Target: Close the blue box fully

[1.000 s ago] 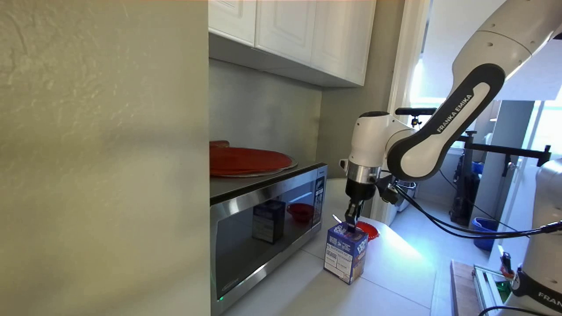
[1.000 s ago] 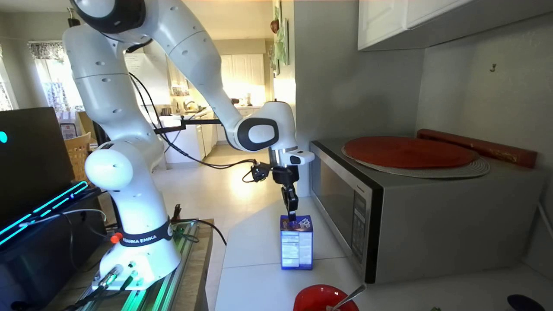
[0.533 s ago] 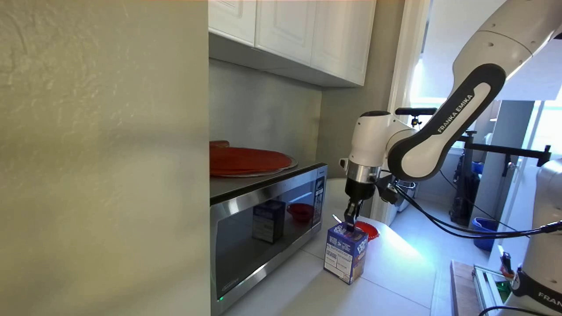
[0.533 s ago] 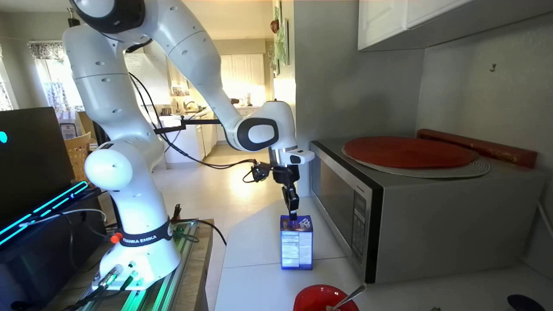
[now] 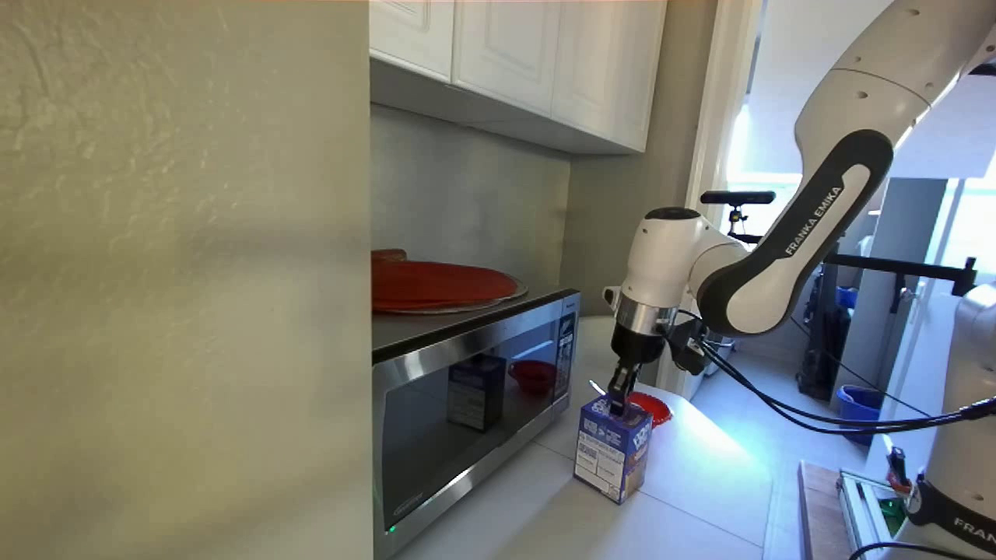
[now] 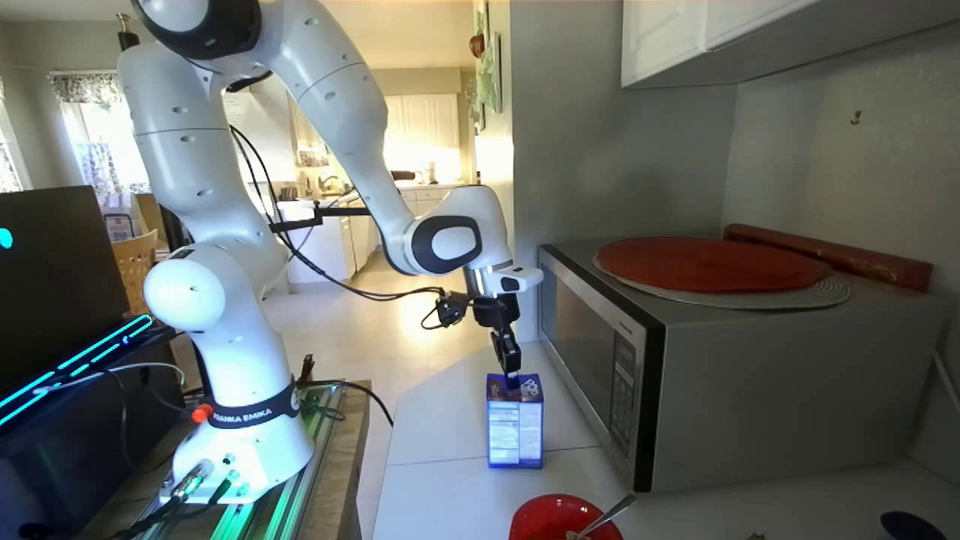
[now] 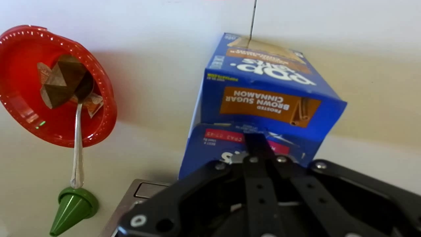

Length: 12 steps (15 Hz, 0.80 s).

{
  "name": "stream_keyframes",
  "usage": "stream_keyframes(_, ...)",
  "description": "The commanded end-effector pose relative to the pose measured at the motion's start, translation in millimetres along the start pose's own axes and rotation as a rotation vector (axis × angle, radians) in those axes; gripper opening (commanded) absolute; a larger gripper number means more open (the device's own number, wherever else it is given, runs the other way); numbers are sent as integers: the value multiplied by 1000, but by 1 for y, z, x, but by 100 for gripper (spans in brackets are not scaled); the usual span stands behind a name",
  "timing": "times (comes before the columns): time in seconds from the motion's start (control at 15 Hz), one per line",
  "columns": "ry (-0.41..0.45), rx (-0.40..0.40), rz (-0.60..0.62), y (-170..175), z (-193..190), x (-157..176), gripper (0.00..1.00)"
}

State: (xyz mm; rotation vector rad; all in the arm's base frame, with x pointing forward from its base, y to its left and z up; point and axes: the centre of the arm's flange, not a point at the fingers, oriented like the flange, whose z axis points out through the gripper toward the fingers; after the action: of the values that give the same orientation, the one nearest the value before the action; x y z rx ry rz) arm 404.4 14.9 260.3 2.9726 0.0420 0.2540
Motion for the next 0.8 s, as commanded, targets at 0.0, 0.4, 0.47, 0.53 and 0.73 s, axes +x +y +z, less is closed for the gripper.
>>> stream_keyframes(0.0, 10, -23, 7, -2, 12, -9, 0)
stream_keyframes(0.4, 8, -38, 14, -3, 18, -12, 0)
stream_keyframes(0.47, 9, -40, 15, -4, 19, -12, 0)
stream_keyframes(0.53, 6, -44, 15, -4, 21, -13, 0)
stream_keyframes(0.73, 5, -64, 14, -3, 28, -15, 0)
